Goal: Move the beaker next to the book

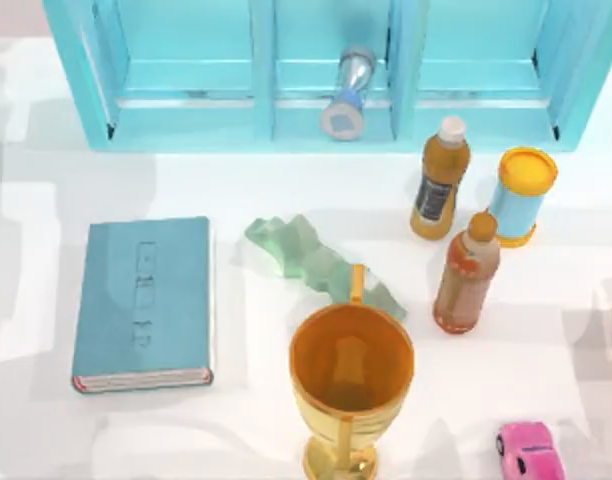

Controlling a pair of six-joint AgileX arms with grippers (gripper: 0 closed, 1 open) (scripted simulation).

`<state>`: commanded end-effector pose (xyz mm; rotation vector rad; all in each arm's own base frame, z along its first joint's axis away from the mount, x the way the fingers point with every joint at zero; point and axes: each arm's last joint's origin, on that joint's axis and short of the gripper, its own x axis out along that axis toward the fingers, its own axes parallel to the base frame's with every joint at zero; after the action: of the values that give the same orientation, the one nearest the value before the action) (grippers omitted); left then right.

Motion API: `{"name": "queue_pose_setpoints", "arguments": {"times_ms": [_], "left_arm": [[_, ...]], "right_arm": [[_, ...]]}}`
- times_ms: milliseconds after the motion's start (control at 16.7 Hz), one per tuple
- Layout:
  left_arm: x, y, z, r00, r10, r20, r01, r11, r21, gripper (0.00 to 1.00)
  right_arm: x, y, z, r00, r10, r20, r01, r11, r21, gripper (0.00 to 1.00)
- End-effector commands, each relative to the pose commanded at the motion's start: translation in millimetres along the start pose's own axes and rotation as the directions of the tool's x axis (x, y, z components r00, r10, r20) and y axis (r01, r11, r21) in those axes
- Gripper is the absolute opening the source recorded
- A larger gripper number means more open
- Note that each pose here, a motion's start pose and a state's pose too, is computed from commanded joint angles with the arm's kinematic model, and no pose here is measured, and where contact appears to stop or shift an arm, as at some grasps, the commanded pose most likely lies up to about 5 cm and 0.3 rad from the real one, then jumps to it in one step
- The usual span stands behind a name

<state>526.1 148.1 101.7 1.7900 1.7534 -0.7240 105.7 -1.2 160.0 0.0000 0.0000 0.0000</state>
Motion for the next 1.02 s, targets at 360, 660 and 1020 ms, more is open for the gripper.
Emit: {"name": "queue_pose_setpoints", "arguments": {"times_ms": [360, 660, 1020], "left_arm": [[0, 0, 0, 1.000, 0.000, 0.000, 0.000, 1.000, 0.000, 0.00], [-6, 2, -1, 1.000, 0.010, -0.003, -0.010, 1.000, 0.001, 0.00], [-28, 5, -20, 1.000, 0.008, 0.001, -0.008, 1.000, 0.007, 0.00]], "right_arm": [[0, 0, 0, 1.000, 0.000, 0.000, 0.000, 1.000, 0.000, 1.00], [0, 0, 0, 1.000, 0.000, 0.000, 0.000, 1.000, 0.000, 1.00], [0, 0, 0, 1.000, 0.000, 0.000, 0.000, 1.000, 0.000, 1.00]]}}
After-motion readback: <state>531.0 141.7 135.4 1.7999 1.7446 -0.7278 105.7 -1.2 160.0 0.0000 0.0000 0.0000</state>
